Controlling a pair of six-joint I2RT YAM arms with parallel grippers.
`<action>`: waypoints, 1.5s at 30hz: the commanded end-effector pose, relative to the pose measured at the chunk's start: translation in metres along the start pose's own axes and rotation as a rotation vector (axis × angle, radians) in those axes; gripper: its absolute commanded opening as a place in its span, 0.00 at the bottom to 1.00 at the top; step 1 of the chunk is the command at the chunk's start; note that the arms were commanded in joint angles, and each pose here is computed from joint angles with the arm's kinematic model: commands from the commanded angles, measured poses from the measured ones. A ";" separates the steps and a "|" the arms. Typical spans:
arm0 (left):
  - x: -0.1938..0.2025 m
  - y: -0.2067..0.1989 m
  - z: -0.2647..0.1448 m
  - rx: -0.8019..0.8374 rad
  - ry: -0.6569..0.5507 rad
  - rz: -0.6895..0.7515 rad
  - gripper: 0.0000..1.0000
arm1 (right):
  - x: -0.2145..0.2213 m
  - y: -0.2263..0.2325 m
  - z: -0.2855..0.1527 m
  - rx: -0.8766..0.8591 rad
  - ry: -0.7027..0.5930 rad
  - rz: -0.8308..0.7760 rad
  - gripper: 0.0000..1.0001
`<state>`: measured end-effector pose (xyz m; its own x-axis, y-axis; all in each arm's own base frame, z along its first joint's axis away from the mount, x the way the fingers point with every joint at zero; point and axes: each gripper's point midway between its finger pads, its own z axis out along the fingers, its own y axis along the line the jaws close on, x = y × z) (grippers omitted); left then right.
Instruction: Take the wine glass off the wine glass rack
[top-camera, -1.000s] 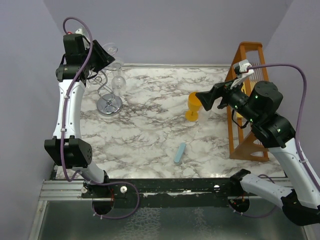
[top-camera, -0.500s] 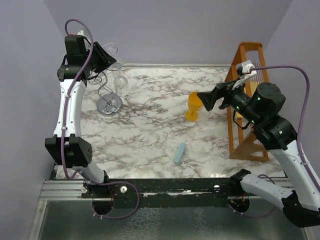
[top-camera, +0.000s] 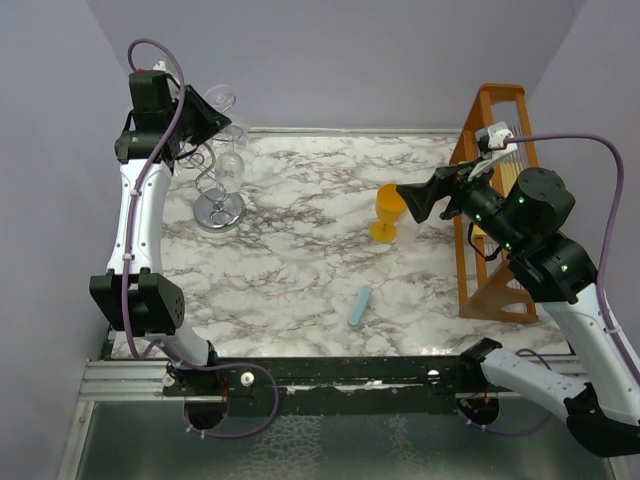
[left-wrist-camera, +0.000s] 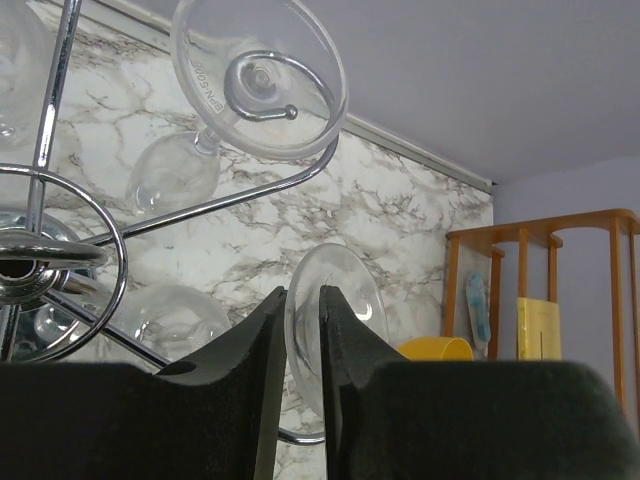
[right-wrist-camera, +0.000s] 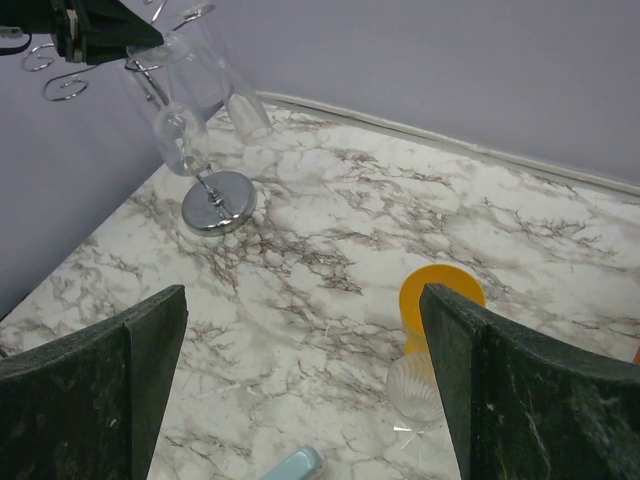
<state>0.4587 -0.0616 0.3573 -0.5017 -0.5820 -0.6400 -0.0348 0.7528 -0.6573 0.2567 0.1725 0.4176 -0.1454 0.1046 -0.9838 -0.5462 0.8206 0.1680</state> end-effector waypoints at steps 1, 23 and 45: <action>-0.010 -0.017 -0.015 0.049 -0.041 0.013 0.19 | -0.007 -0.003 -0.003 0.021 -0.032 0.002 1.00; -0.021 -0.047 -0.028 0.193 -0.108 -0.104 0.00 | -0.009 -0.006 -0.010 0.037 -0.052 0.003 1.00; -0.029 -0.068 -0.065 0.298 -0.145 -0.150 0.00 | -0.011 -0.004 -0.014 0.030 -0.058 0.011 1.00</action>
<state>0.4359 -0.0783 0.4109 -0.4341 -0.7335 -0.5229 0.0686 0.5519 -0.8311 0.2501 0.1638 0.4227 -0.1242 0.1261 -0.9842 -0.5280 0.8314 0.1731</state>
